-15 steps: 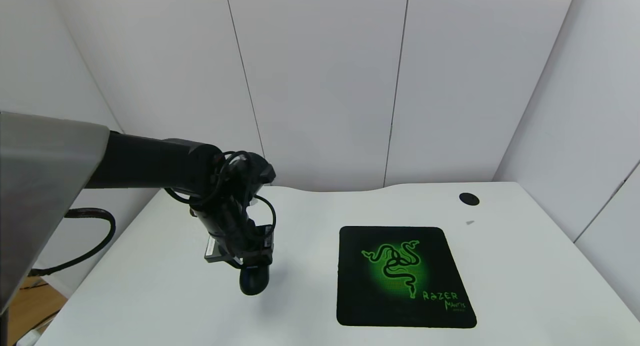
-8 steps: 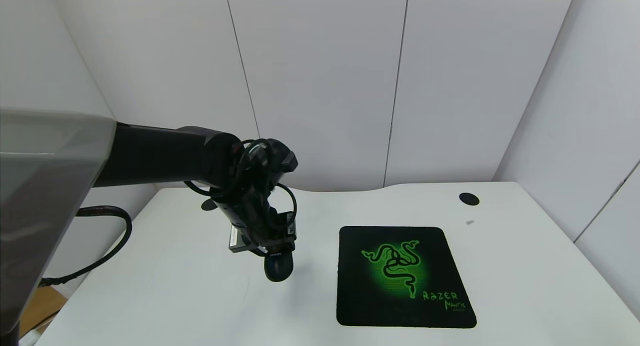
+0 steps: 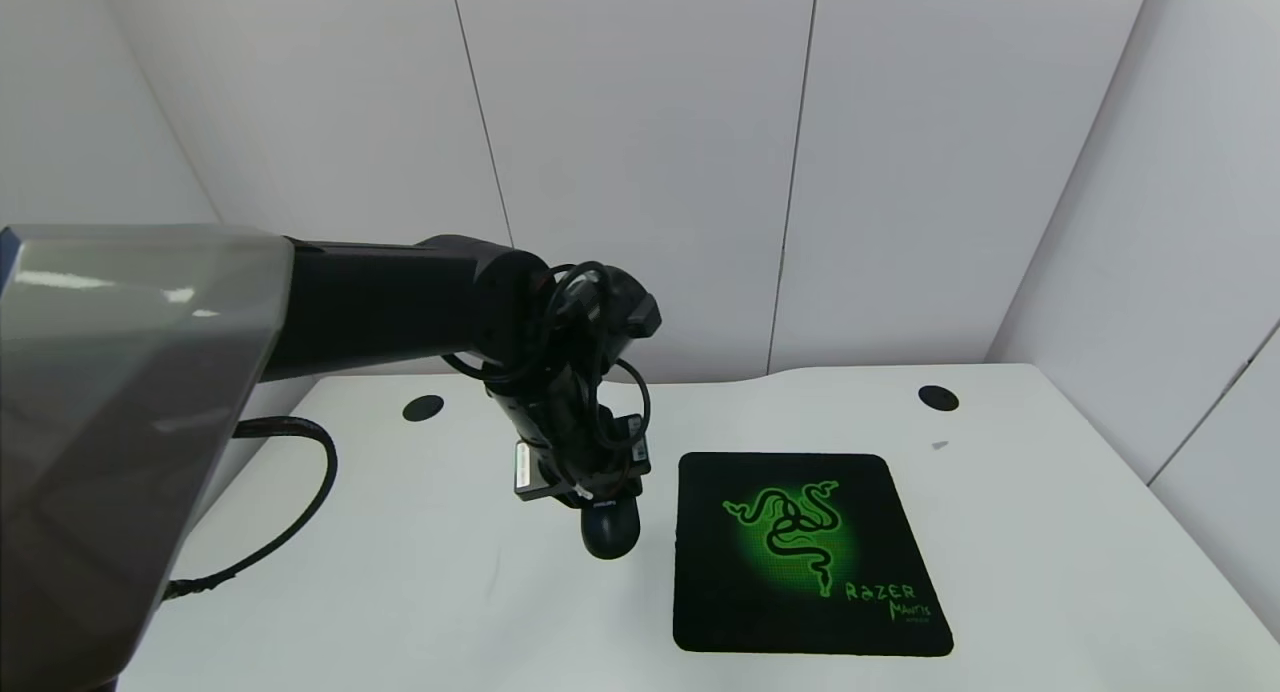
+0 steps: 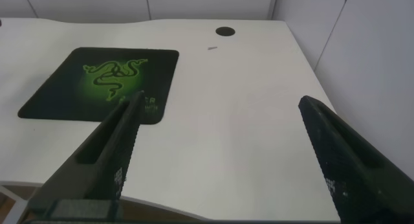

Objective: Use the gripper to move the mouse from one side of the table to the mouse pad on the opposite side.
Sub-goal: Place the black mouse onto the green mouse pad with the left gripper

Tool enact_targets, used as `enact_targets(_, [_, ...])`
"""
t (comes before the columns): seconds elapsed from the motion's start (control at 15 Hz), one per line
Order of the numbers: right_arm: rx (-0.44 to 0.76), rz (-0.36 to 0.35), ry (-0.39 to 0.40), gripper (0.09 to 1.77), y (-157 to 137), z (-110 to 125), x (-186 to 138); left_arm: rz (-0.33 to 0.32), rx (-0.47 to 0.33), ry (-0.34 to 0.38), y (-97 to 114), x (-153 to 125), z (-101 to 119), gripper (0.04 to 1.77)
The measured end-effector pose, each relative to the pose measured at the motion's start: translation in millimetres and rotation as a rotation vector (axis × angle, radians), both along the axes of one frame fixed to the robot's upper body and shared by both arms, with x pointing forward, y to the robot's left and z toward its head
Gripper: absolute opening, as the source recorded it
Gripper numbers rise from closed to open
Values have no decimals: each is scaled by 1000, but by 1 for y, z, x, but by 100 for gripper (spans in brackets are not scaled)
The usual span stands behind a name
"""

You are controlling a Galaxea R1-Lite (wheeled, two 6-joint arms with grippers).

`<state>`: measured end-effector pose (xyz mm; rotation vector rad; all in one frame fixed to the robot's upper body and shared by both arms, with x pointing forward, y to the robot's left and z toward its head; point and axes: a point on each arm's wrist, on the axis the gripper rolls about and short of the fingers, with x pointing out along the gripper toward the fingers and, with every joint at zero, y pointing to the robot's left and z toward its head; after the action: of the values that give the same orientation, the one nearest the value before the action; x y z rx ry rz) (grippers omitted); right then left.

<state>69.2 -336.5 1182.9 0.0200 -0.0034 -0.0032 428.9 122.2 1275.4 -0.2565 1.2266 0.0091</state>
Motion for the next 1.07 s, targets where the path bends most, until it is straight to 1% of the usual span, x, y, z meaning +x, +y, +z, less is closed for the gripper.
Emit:
enact_targets(0.27, [0, 0, 0, 171, 0, 0, 0, -25, -3, -7, -27, -1, -7, 87])
enact_targets(0.4, [0, 1, 0, 171, 0, 0, 0, -49, 4, -25, -44, -3, -14, 87])
enact_targets(0.6, [0, 0, 0, 171, 0, 0, 0, -74, 22, -36, -61, -5, -26, 87])
enact_targets(0.93, [0, 1, 0, 171, 0, 0, 0, -66, 21, -62, -83, -2, -52, 87])
enact_targets(1.07, [0, 0, 0, 171, 0, 0, 0, -35, 23, -86, -91, 1, -63, 87])
